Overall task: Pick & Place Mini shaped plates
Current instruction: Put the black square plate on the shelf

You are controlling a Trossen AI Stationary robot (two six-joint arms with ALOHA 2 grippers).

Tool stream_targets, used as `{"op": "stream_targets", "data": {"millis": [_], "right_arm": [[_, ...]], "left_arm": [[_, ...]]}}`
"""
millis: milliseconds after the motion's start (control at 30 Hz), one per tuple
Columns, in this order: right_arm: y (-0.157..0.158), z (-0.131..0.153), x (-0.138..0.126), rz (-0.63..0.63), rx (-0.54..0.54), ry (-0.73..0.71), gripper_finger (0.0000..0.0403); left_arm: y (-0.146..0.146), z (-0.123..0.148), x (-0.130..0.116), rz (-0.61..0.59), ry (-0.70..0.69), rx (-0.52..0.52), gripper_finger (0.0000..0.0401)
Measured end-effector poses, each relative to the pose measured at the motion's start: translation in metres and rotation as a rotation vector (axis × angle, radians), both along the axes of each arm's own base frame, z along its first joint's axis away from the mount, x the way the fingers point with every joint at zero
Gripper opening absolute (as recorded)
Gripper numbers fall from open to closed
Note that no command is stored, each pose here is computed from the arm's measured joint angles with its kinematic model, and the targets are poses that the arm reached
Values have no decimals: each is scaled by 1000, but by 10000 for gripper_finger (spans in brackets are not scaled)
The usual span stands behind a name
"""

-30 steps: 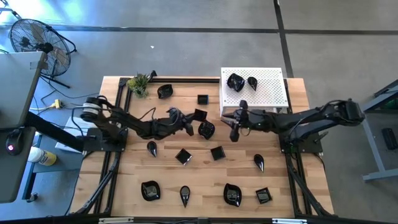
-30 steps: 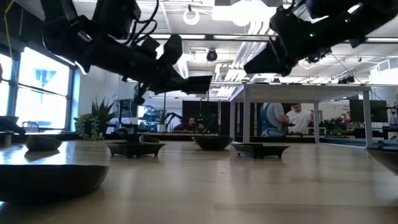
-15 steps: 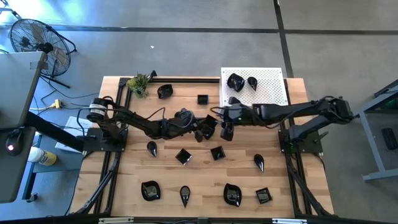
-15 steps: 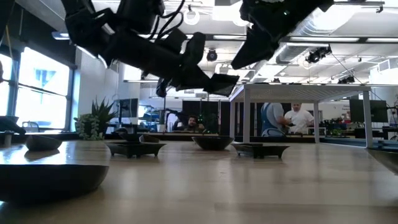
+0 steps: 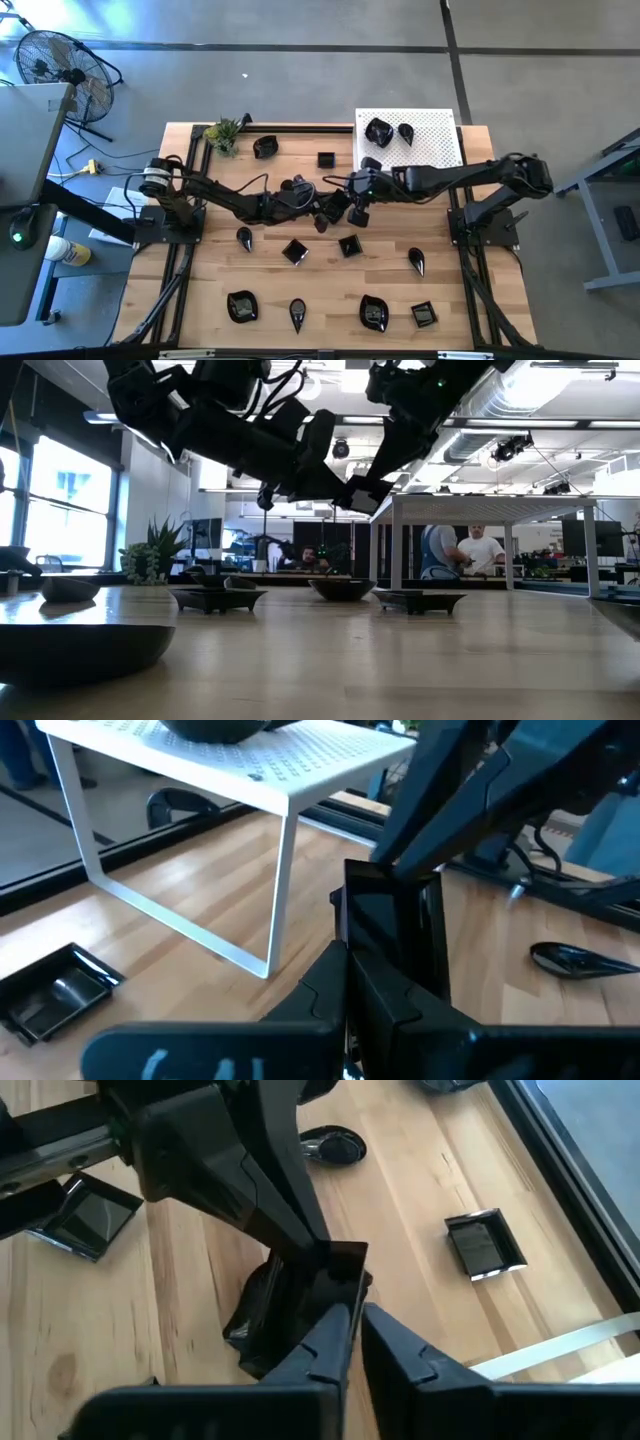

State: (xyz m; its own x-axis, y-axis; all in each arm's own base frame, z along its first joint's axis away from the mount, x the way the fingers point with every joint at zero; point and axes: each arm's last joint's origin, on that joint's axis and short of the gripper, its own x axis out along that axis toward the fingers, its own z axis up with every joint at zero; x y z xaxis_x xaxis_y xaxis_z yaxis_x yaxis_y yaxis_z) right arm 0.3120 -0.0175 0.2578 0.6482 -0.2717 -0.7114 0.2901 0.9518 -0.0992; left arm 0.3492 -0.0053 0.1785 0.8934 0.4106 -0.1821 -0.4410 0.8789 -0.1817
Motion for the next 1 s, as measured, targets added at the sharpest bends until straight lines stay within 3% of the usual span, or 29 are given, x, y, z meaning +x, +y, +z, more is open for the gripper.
{"op": "stream_targets", "data": {"millis": [667,1000], "right_arm": [[1,-2,-3,-23,49,23,3],[0,-3,-4,-58,50,27,41]], "left_arm": [[-1,0,1,-61,26,51,2],[-1,0,1,-58,25,52,1]]}}
